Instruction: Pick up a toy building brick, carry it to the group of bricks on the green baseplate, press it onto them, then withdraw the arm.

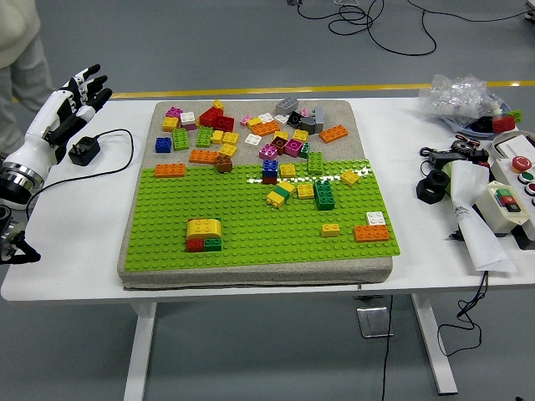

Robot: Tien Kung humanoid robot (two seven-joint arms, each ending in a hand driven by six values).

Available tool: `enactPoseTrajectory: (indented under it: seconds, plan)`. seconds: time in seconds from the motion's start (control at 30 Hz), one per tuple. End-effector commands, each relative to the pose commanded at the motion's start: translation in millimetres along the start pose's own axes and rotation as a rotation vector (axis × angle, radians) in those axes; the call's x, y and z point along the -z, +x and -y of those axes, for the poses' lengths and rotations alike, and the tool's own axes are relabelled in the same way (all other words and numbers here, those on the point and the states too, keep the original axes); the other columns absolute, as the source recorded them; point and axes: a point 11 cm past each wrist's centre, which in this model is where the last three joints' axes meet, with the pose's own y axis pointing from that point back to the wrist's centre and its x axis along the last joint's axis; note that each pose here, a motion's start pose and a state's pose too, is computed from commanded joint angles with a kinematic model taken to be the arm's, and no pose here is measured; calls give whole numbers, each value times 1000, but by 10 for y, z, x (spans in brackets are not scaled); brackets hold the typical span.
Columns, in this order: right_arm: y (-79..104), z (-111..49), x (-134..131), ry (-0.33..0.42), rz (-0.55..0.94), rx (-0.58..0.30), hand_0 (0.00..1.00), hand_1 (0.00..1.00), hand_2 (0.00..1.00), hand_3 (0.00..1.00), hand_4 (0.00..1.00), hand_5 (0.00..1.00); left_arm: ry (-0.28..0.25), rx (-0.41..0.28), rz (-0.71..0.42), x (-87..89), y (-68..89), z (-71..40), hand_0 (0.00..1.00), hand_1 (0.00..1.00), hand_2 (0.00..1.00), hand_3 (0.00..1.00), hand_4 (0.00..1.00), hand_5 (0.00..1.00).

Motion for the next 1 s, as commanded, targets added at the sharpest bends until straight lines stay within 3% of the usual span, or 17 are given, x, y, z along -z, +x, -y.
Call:
enactPoseTrajectory:
  seconds: [0.3, 1.0]
  plan:
    - [-47, 0, -46, -5, -19, 11, 794, 712, 750, 708, 902, 551, -12, -36, 14, -54, 124, -18, 998, 970, 958, 987, 913, 782]
    - [-52, 1, -120, -20, -43, -4, 795, 712, 752, 705, 901, 551, -21, -39, 55, -116, 144, -25, 998, 964, 949, 982, 891, 792]
